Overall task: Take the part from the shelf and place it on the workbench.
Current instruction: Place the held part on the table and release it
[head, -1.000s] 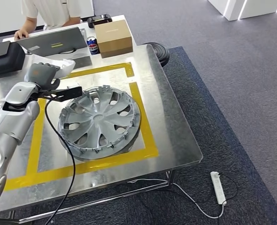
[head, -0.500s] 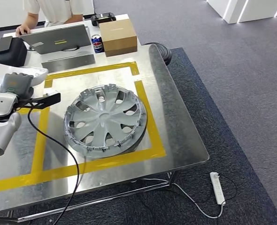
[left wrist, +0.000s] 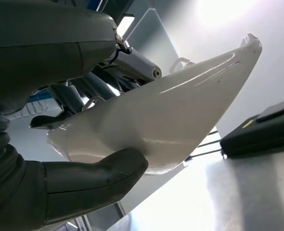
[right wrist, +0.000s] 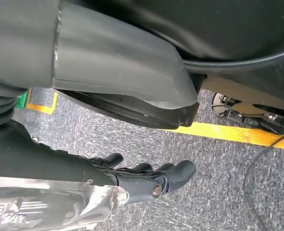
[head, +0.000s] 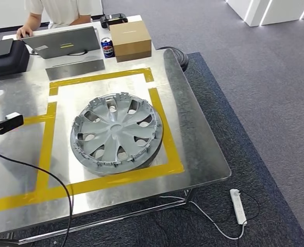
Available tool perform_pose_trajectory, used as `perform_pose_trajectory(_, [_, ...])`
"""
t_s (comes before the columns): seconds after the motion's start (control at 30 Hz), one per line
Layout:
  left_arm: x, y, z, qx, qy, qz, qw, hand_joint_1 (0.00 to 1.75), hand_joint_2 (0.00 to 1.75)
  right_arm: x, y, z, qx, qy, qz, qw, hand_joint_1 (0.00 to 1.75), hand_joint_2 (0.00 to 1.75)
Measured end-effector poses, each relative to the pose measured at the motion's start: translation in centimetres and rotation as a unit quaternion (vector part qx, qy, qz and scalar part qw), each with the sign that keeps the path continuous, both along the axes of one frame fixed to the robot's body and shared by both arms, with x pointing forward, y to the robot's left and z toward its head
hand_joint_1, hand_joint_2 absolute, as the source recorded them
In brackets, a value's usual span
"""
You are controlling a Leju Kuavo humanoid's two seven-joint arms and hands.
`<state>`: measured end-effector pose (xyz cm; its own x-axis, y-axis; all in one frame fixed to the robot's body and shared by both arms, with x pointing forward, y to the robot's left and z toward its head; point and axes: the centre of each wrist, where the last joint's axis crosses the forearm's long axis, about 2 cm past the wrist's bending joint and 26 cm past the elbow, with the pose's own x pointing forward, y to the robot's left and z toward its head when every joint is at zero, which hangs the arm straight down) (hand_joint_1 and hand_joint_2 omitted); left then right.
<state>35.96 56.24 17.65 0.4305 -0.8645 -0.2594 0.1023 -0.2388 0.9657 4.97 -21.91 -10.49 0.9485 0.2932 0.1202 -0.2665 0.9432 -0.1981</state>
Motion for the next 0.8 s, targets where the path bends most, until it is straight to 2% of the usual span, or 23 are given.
perform_pose_trajectory(0.2, [-5.2,2.8,-3.5,-0.043,0.025,-0.008,0.999,1.75,1.75,0.0,0.1,0.0,0.0,-0.003,-0.001,1.0,0.0,0.0])
perform_pose_trajectory(0.3, [-8.1,2.4,-5.8,-0.088,0.027,-0.044,0.995,1.75,1.75,0.0,0.3,0.0,0.0,-0.004,-0.003,1.0,0.0,0.0])
perform_pose_trajectory(0.43, [-10.1,-0.6,-7.6,-0.123,0.027,-0.094,0.988,1.75,1.75,0.0,0.7,0.1,0.004,-0.006,-0.006,1.0,0.0,0.0])
perform_pose_trajectory(0.67, [-13.1,-7.3,-9.4,-0.169,0.006,-0.187,0.968,1.75,1.75,-0.1,0.9,0.1,0.004,-0.009,-0.01,1.0,0.0,0.0])
perform_pose_trajectory(0.8, [-14.2,-9.6,-9.8,-0.183,-0.005,-0.217,0.959,1.75,1.75,-0.1,0.9,0.1,0.003,-0.01,-0.01,1.0,0.0,0.0])
